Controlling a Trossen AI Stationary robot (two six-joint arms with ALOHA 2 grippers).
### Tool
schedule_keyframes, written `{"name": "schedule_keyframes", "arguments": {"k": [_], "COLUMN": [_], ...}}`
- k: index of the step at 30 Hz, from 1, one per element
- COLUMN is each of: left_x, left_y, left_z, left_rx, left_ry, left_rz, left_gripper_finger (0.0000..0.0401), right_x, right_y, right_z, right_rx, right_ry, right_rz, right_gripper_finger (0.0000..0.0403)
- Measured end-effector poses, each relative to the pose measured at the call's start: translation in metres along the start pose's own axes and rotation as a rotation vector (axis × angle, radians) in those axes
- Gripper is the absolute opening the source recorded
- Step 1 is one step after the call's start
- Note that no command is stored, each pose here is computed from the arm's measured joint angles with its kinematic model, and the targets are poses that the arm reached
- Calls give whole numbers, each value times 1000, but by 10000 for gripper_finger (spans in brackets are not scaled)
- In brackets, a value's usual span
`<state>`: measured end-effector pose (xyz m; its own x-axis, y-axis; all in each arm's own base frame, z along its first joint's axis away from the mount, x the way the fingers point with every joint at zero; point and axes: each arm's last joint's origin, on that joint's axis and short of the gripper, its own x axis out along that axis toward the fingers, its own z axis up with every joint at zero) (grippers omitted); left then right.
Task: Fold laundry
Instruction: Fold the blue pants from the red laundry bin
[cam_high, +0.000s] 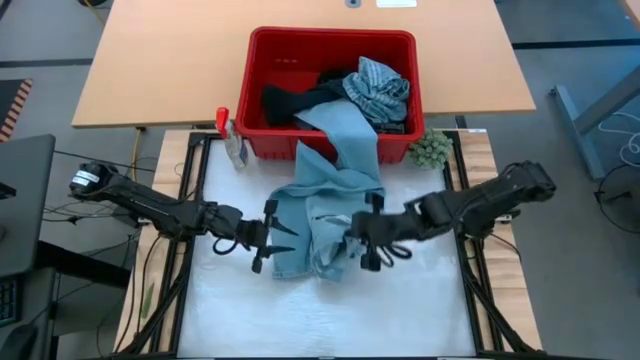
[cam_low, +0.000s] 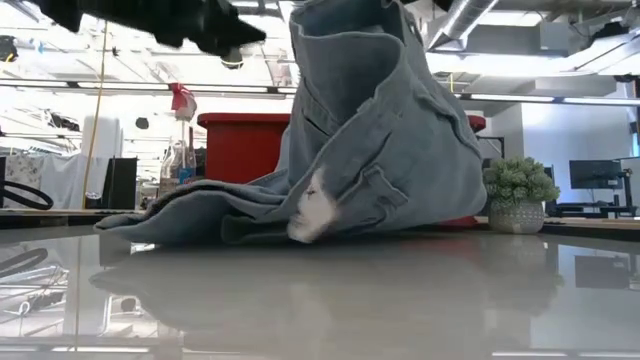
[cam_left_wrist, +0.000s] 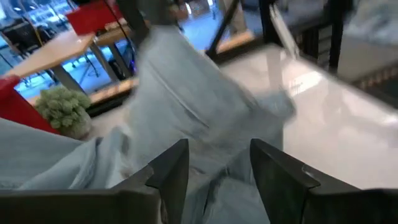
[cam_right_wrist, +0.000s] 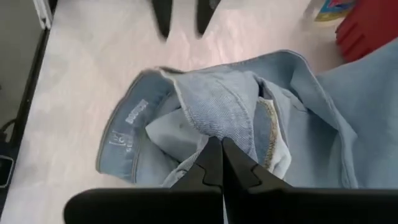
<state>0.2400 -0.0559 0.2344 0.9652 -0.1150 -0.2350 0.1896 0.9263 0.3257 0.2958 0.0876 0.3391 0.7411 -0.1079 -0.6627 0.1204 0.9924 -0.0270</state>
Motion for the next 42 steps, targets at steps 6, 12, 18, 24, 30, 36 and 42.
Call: {"name": "schedule_keyframes", "arguments": {"k": [6,12,18,24,30,36,42], "left_x": [21,32,34,38,60,62,52], "left_y": [2,10,8,12,9,3,15], "left_z": [-4,11,0,-4,-26,-4,26], "left_rx": [153,267,333,326,313,291,304], "left_ry": [107,151,218,222,264,154,110], "left_rz": [162,249,41,16,4,37,80], "left_gripper_finger": [219,265,290,293,293,271,83], "right_x": [7,23,34,34,34,32,31], "right_y": [-5,6,12,14,15,16,16], "right_z": [1,-3,-2,3,7,8,8], "right_rx": [10,-9,3,35,49,68,108], "right_ry": [27,60,46,-4,-47,-48,-34], "right_rz": [35,60,70,84,98,116,154], "right_gripper_finger": [17,17,18,18,19,22,53]}}
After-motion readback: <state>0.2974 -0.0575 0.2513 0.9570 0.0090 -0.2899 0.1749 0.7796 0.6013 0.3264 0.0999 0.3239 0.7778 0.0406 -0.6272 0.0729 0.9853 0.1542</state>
